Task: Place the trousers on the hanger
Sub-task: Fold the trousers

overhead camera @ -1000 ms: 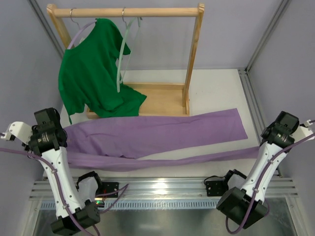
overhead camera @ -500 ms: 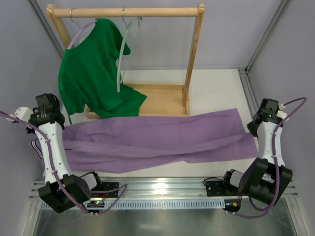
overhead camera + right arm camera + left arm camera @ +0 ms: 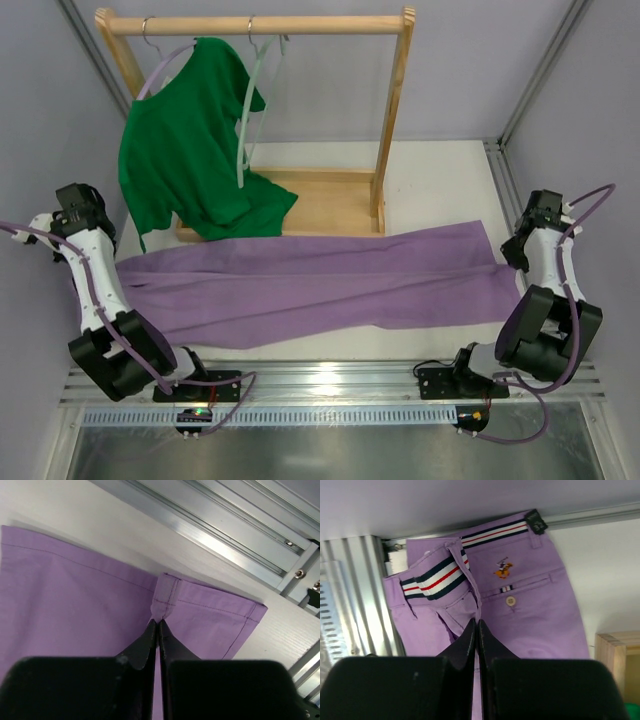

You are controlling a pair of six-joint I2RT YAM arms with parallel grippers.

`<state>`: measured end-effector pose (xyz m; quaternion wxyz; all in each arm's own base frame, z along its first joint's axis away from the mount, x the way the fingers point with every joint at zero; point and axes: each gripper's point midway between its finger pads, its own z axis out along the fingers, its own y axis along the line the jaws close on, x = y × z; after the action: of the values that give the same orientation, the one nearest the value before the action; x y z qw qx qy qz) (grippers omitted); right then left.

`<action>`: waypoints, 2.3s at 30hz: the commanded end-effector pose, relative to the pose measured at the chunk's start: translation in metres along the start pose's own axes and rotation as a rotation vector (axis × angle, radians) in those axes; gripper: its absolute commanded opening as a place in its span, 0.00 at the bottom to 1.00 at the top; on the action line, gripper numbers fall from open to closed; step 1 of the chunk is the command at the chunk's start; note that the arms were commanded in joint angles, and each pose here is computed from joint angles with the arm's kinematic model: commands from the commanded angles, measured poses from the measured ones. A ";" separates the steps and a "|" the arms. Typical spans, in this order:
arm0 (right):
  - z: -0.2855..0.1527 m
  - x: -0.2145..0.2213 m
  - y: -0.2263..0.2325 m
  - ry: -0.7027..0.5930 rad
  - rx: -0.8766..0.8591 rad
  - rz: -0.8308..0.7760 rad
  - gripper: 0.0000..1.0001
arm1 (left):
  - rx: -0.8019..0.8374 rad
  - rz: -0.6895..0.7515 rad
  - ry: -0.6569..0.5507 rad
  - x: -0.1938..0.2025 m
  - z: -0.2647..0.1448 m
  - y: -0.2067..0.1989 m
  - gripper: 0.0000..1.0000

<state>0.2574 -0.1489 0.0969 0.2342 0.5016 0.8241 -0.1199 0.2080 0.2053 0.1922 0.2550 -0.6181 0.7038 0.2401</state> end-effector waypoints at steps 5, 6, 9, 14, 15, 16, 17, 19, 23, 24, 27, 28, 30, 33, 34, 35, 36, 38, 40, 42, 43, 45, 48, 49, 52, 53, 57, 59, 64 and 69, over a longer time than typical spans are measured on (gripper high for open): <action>-0.027 -0.057 0.040 -0.120 -0.144 0.042 0.04 | 0.102 -0.124 -0.066 -0.030 0.000 -0.034 0.00; -0.028 -0.059 0.041 -0.119 -0.143 0.044 0.04 | 0.095 -0.118 -0.060 -0.029 0.004 -0.035 0.00; -0.023 -0.064 0.050 -0.098 -0.151 0.038 0.04 | 0.124 -0.109 -0.062 -0.029 0.010 -0.046 0.00; -0.001 -0.064 0.068 -0.067 -0.188 0.035 0.04 | 0.207 -0.090 -0.059 -0.030 0.021 -0.072 0.00; -0.001 -0.065 0.076 -0.066 -0.213 0.027 0.04 | 0.225 -0.086 -0.055 -0.029 0.021 -0.076 0.00; 0.001 -0.068 0.084 -0.083 -0.252 0.026 0.04 | 0.277 -0.073 -0.038 -0.027 0.019 -0.085 0.00; 0.002 -0.066 0.093 -0.072 -0.291 0.019 0.04 | 0.332 -0.082 -0.059 -0.033 0.015 -0.095 0.00; 0.006 -0.065 0.104 -0.071 -0.341 0.019 0.04 | 0.378 -0.090 -0.058 -0.027 0.018 -0.101 0.00; 0.014 -0.057 0.114 -0.040 -0.362 0.004 0.04 | 0.473 -0.120 -0.073 -0.023 0.017 -0.115 0.00; 0.016 -0.056 0.114 -0.033 -0.361 0.001 0.04 | 0.477 -0.110 -0.068 -0.021 0.020 -0.118 0.00; 0.022 -0.044 0.116 0.008 -0.374 -0.004 0.04 | 0.384 -0.092 -0.021 -0.010 0.029 -0.105 0.03; 0.026 -0.039 0.115 0.016 -0.380 0.004 0.04 | 0.346 -0.092 -0.002 -0.002 0.034 -0.097 0.11; 0.027 -0.035 0.119 0.021 -0.399 0.008 0.04 | 0.321 -0.109 0.002 0.003 0.040 -0.093 0.33; 0.030 -0.028 0.123 0.041 -0.405 -0.006 0.04 | 0.238 -0.138 -0.016 0.003 0.049 -0.084 0.43; 0.030 -0.027 0.124 0.042 -0.405 -0.012 0.04 | 0.198 -0.138 0.006 0.008 0.058 -0.083 0.45; 0.032 -0.026 0.124 0.046 -0.401 -0.017 0.04 | 0.171 -0.137 0.024 0.008 0.058 -0.081 0.46; 0.031 -0.025 0.126 0.046 -0.403 -0.025 0.04 | 0.168 -0.144 0.046 0.011 0.058 -0.086 0.49; 0.031 -0.027 0.127 0.036 -0.399 -0.035 0.04 | 0.136 -0.125 0.109 0.024 0.067 -0.091 0.54; 0.031 -0.029 0.125 0.029 -0.383 -0.040 0.04 | 0.108 -0.119 0.173 0.040 0.077 -0.095 0.54; 0.031 -0.032 0.123 0.027 -0.368 -0.048 0.04 | 0.084 -0.100 0.197 0.052 0.083 -0.095 0.53; 0.031 -0.033 0.123 0.023 -0.363 -0.047 0.04 | 0.075 -0.098 0.204 0.056 0.086 -0.094 0.53; 0.030 -0.034 0.123 0.021 -0.362 -0.055 0.04 | 0.045 -0.086 0.214 0.067 0.095 -0.090 0.54; 0.034 -0.038 0.112 0.000 -0.297 -0.057 0.04 | -0.006 -0.060 0.235 0.082 0.107 -0.082 0.54; 0.036 -0.038 0.110 0.001 -0.286 -0.058 0.04 | -0.011 -0.054 0.237 0.084 0.110 -0.081 0.53; 0.041 -0.039 0.106 0.002 -0.252 -0.063 0.04 | -0.009 -0.047 0.251 0.095 0.116 -0.079 0.48; 0.041 -0.039 0.104 0.001 -0.239 -0.063 0.04 | -0.007 -0.046 0.253 0.097 0.118 -0.079 0.45; 0.045 -0.041 0.095 -0.002 -0.186 -0.069 0.04 | -0.003 -0.029 0.300 0.119 0.123 -0.075 0.28; 0.047 -0.043 0.089 -0.002 -0.158 -0.071 0.04 | 0.001 -0.027 0.311 0.127 0.125 -0.072 0.09; 0.052 -0.046 0.065 -0.012 -0.085 -0.044 0.04 | 0.026 -0.010 0.282 0.131 0.112 -0.069 0.00; 0.049 -0.050 0.054 -0.022 -0.060 -0.031 0.04 | 0.047 0.006 0.233 0.127 0.092 -0.062 0.00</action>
<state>0.3412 -0.1696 0.0650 0.2382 0.4750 0.8436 -0.0770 0.2697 0.1700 0.0239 0.1730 -0.6395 0.7351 0.1435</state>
